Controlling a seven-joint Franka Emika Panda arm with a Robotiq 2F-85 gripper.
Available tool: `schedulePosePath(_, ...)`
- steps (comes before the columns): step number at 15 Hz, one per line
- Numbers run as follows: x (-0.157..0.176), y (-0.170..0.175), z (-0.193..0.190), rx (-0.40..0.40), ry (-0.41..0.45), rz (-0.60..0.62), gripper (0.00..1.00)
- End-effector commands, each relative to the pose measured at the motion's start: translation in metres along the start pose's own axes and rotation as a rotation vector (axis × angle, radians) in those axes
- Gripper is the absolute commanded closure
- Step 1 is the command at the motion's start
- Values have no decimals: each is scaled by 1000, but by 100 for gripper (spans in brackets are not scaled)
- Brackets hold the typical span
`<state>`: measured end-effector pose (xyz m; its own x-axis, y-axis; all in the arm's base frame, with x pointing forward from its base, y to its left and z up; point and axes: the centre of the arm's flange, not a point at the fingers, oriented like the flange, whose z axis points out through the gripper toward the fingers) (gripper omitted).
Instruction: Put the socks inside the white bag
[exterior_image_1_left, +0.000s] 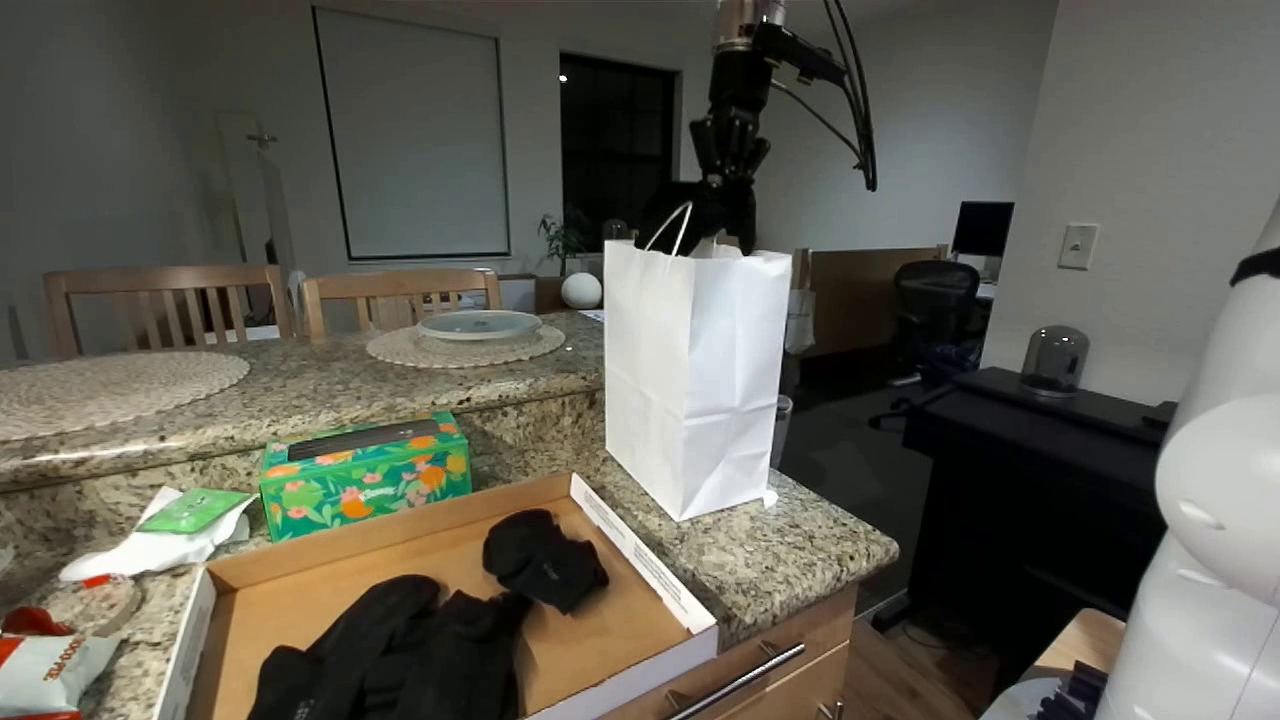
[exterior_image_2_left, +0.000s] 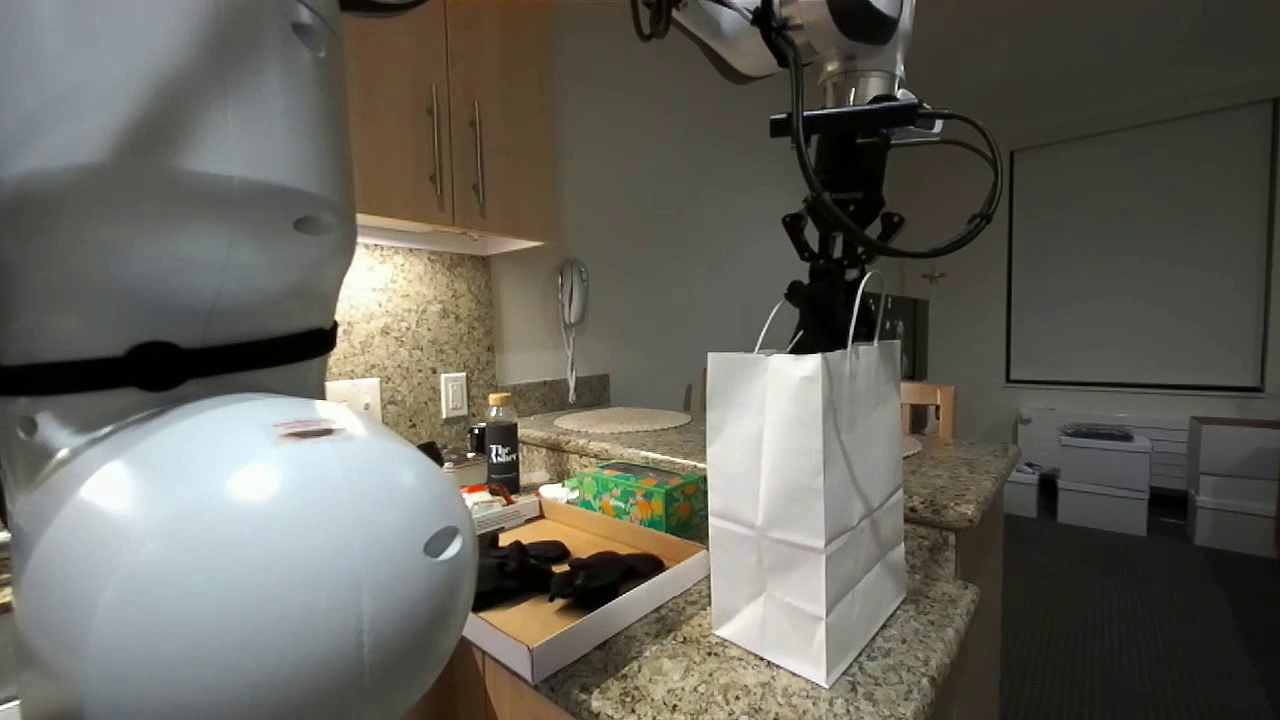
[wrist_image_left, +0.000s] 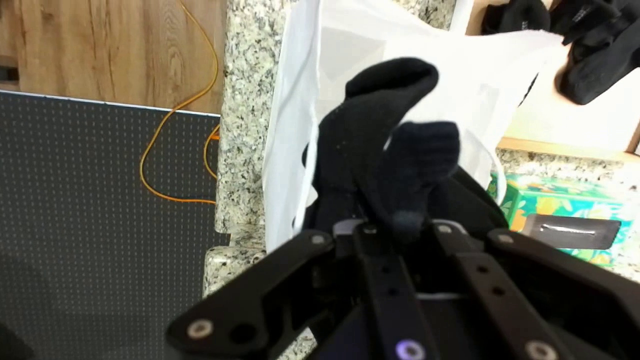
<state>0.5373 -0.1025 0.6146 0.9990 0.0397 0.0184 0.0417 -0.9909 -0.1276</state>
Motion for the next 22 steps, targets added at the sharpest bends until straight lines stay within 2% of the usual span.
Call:
schedulePosePath(1, -16, -11, 13, 30, 14, 42, 77)
schedulePosePath(2, -16, -12, 12, 30, 14, 52, 59)
schedulePosePath(3, -16, -13, 12, 28, 15, 63, 55)
schedulePosePath(11, -27, -10, -9, 19, 51, 126, 3)
schedulePosePath(12, -29, -14, -14, 14, 58, 111, 0)
schedulePosePath(15, -37, -41, -46, -32, 106, 31, 0)
schedulePosePath(17, -51, -82, -76, -80, 160, -57, 0)
schedulePosePath(19, -65, -138, -95, -124, 187, -150, 0)
schedulePosePath(22, -80, -234, -87, -162, 182, -287, 0)
